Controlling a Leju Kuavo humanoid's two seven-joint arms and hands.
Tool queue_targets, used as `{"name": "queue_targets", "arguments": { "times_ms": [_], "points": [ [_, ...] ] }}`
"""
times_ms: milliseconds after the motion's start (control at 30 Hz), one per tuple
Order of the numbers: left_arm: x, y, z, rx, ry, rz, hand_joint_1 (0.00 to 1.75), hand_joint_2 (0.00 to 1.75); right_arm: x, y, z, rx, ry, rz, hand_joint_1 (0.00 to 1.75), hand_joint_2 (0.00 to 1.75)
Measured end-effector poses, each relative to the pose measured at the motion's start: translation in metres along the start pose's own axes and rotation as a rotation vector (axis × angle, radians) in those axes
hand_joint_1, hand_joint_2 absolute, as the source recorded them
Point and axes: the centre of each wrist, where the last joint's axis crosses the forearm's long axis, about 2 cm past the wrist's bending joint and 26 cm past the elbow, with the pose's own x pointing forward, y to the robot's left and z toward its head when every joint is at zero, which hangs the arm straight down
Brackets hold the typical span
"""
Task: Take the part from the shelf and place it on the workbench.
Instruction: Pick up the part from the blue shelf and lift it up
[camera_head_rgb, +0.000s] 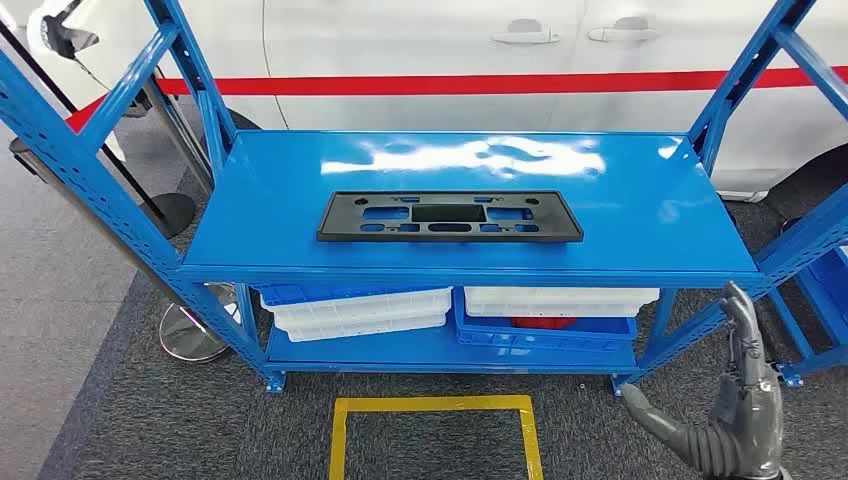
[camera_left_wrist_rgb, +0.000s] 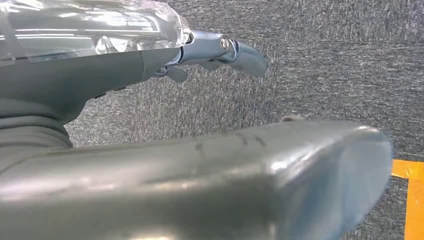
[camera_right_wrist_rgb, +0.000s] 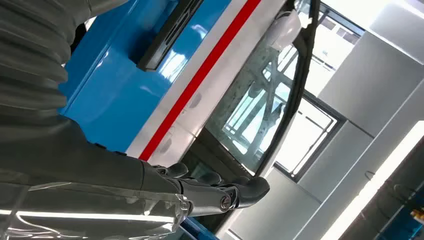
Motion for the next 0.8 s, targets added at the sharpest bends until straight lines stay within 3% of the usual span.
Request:
{"name": "queue_targets", "arguments": {
  "times_ms": [300,800],
  "points": [
    [0.001,-0.002,0.000,-0.003,-0.006,-0.017,0.00,0.00,0.011,0.028,-0.003,0.096,-0.063,0.150,0.00,1.75],
    [-0.001,-0.016,0.006,-0.038,-0.017,-0.053,0.00,0.00,0.011,0.116,0.004,0.336,0.051,0.080,0.00,1.75]
  ]
}}
